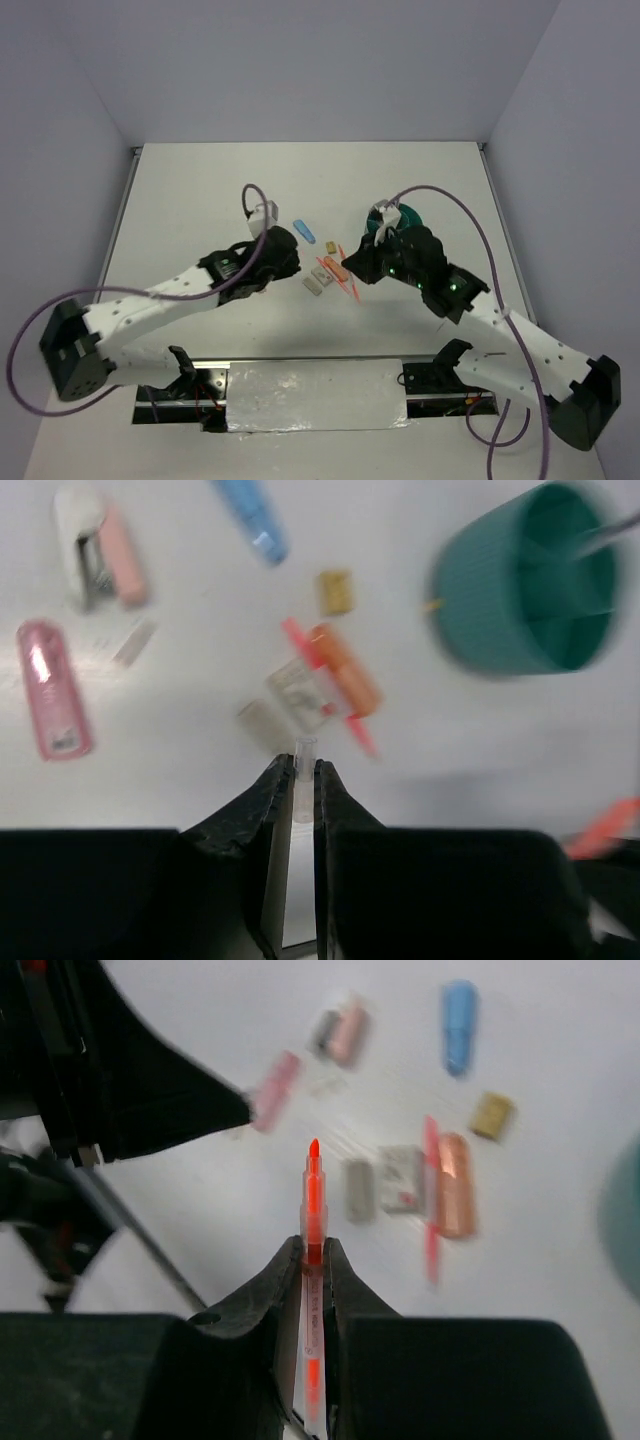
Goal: Sort the stationery into containers
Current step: Close the pen cap on the pen.
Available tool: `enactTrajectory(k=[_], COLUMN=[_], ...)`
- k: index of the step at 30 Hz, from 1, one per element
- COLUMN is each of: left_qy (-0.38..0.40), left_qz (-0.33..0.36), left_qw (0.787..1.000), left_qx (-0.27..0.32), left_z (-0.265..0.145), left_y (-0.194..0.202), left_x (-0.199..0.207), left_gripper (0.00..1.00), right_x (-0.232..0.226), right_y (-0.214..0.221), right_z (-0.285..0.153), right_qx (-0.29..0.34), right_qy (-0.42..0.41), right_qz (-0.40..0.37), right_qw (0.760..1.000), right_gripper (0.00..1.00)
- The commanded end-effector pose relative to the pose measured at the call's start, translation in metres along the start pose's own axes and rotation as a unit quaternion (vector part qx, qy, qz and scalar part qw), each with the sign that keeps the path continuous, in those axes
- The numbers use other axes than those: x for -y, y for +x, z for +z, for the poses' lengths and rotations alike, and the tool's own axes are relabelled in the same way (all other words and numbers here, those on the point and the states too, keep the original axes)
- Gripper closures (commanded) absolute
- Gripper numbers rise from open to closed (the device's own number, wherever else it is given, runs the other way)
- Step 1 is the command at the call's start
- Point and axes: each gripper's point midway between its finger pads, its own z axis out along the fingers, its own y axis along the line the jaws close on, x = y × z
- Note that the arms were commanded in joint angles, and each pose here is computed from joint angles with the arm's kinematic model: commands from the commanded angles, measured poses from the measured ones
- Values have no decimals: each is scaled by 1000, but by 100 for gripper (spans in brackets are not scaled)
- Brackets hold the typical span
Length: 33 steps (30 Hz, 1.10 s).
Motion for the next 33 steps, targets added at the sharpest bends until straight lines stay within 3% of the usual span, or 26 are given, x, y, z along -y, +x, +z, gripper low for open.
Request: enactTrajectory(k=[1, 3, 5, 6, 9, 13, 19, 33], left_qy=[161, 266, 323, 379, 455, 494, 525, 527], left_qz=[35, 10, 28, 7, -4, 7, 15, 3], left_qw=[981, 946, 922, 890, 842, 818, 801, 808], left_qx=[107, 186, 211, 253, 290, 293, 287, 263], left_z=[-51, -99, -115, -150, -186, -200, -211, -201], left_y=[-58, -96, -97, -117, -118, -111, -108, -99], left_x=[44, 67, 69, 76, 71, 72, 80, 81], left_gripper=[100, 100, 100, 100, 100, 100, 100, 100], right_x=[-64, -80, -86, -87, -101, -135, -152, -160], right_y=[-22, -19, -16, -17, -23, -29, -37, -55], right_z=[-9, -14, -17, -19, -33, -44, -37, -32], right_qx=[115, 133, 155, 167, 209, 203, 194, 203], right_qy=[-133, -170, -188, -193, -244, -302, -300, -288], right_qz=[67, 85, 118, 127, 143, 111, 95, 77], right_qw=[982, 973, 963, 958, 936, 925, 929, 933], right_gripper=[100, 100, 100, 100, 100, 100, 100, 100])
